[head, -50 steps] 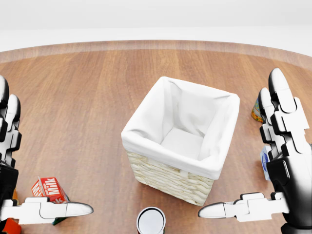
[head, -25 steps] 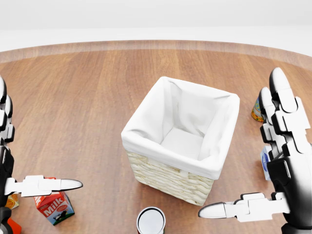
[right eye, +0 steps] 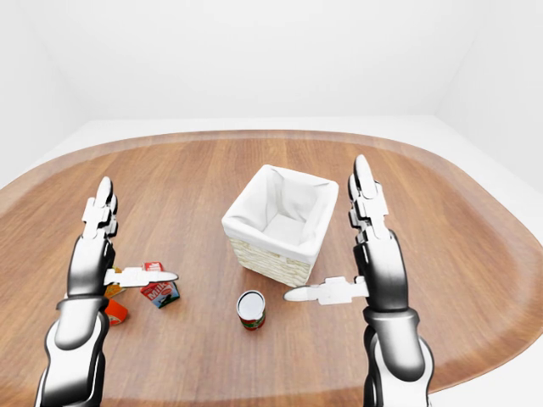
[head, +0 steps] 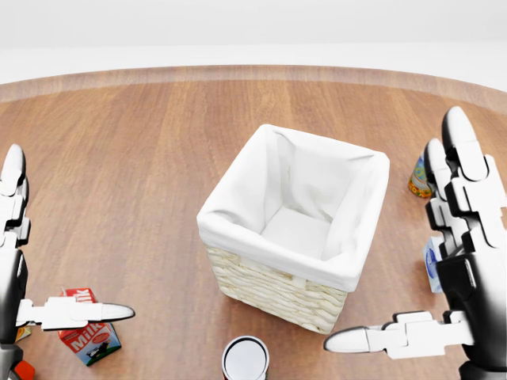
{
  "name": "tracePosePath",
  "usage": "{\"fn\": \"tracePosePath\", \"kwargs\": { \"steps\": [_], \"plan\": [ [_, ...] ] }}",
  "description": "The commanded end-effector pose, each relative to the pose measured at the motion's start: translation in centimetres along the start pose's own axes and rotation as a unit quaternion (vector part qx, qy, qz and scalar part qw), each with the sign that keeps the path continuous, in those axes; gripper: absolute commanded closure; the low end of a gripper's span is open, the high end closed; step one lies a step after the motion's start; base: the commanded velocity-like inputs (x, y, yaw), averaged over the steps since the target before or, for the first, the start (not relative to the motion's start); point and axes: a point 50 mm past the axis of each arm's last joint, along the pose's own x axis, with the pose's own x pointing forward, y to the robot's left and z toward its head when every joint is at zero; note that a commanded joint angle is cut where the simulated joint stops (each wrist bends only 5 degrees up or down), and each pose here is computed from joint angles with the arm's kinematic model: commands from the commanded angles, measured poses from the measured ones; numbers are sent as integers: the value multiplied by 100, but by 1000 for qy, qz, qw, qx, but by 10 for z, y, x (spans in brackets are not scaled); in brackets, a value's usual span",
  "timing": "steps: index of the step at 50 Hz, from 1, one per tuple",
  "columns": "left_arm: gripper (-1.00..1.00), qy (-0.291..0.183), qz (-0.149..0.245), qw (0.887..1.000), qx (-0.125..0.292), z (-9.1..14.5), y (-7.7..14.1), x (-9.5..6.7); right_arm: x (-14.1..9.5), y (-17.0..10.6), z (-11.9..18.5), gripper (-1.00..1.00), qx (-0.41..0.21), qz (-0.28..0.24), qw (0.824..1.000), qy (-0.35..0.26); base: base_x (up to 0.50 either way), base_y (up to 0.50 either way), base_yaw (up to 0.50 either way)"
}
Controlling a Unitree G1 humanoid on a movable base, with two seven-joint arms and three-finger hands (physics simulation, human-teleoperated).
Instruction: Pick the milk and place it in the basket.
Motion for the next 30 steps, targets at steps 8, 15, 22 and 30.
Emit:
{"fn": "tracePosePath", "kwargs": {
  "steps": [8, 15, 22, 30],
  "plan": [
    [-100, 16, 1, 1000, 12, -8, 1, 1, 0, -1, 1, -100, 0, -1, 1000, -3, 0, 0, 0],
    [-100, 28, 3, 1000, 13, -14, 1, 3, 0, -1, 1, -100, 0, -1, 1000, -3, 0, 0, 0],
    [-100, 49, 2, 999, 13, -26, -1, 5, 0, -1, 1, -100, 0, -1, 1000, -3, 0, 0, 0],
    [-100, 65, -7, 998, 5, -31, -5, -4, 0, -2, 0, -100, 1, -3, 1000, 0, 0, 0, 0]
  ]
}}
